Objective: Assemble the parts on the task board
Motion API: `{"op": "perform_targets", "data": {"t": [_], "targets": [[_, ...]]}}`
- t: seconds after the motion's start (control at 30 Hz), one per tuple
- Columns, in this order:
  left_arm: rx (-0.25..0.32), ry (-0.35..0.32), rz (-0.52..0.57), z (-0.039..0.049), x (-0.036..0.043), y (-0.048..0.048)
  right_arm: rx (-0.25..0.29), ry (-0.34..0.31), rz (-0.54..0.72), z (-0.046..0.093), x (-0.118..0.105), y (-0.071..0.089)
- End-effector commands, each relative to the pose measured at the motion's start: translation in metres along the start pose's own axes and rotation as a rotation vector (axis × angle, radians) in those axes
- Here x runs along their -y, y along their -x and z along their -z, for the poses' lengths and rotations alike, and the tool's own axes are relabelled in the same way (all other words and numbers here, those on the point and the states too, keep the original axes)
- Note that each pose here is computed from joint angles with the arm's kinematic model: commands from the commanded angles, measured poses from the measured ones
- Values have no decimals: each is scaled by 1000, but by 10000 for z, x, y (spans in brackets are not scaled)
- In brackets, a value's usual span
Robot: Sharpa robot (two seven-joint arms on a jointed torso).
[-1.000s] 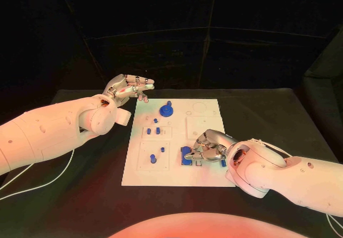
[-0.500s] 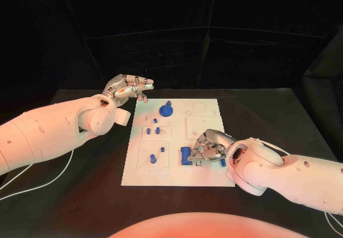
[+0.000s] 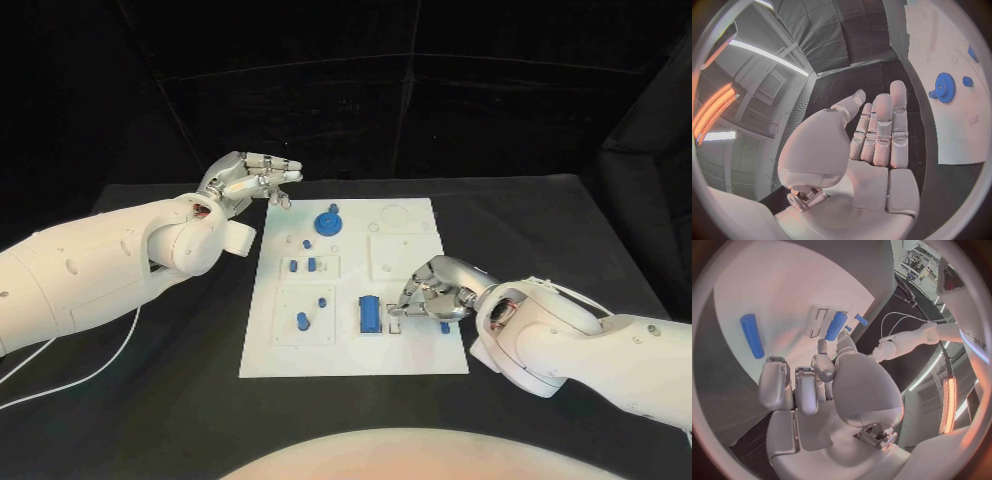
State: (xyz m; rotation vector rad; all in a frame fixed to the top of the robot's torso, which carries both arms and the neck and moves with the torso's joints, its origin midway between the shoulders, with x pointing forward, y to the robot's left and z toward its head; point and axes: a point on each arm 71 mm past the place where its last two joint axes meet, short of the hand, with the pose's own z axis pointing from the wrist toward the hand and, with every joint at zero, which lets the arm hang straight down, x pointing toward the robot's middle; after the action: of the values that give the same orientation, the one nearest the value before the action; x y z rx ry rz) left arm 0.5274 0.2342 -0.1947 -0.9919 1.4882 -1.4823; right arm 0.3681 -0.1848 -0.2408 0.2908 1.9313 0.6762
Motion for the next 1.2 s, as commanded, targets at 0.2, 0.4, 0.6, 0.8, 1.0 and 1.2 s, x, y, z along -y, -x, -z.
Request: {"op": "perform_targets", "data": {"t": [0.2, 0.4, 0.6, 0.8, 1.0, 1.2], "targets": [[-7, -6, 5, -8, 10, -18, 54, -37, -38, 179, 304, 288], [-11, -8, 6, -15, 9, -35, 35, -103, 80, 259, 507, 384], [-13, -8, 7, -19, 6, -40, 9, -143, 166, 245, 563, 376], [-14, -6, 6, -18, -1, -39, -34, -173, 224, 196, 571, 325], [-15, -4, 6, -14, -10, -37, -57, -176, 245, 139, 541, 267], [-14, -1, 5, -9, -18, -30, -68, -176, 260, 115, 526, 239]]}}
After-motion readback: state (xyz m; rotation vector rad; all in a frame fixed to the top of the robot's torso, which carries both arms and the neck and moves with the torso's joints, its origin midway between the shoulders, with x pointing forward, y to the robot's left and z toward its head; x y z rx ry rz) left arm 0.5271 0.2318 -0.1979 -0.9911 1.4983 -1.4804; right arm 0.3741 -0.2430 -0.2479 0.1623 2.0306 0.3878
